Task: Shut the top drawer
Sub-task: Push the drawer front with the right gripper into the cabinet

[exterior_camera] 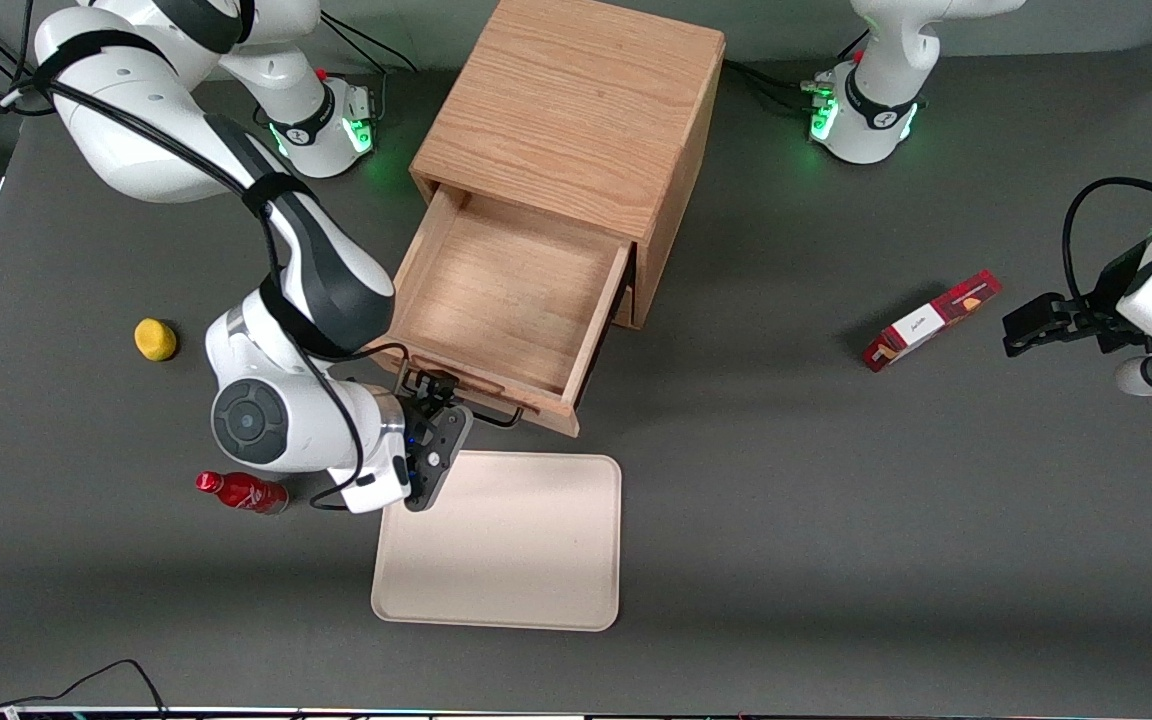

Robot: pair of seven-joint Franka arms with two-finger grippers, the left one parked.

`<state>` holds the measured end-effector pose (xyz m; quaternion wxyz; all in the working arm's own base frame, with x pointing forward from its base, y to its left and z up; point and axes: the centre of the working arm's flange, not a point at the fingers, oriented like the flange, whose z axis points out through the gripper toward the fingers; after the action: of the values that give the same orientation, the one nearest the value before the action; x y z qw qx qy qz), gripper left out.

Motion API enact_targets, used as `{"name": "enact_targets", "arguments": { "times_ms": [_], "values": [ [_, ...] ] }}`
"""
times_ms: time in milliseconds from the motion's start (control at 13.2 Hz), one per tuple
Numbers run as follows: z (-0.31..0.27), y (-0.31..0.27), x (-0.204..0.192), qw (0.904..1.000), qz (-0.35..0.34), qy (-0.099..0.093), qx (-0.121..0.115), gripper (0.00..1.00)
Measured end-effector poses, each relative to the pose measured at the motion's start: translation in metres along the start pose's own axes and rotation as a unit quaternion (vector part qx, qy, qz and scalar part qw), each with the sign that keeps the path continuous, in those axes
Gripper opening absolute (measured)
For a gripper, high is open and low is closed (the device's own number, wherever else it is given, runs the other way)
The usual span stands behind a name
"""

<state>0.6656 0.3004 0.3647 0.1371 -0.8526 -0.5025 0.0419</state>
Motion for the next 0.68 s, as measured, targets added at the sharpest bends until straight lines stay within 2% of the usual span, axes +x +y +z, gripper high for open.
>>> {"name": "enact_targets", "arguments": {
  "times_ms": [378,681],
  "values": [
    [0.006,-0.043,0.005,0.9997,-0.021,-0.014,-0.002,1.0],
    [0.012,-0.069,0.005,0.9994,-0.03,-0.014,-0.011,1.0]
  ]
}}
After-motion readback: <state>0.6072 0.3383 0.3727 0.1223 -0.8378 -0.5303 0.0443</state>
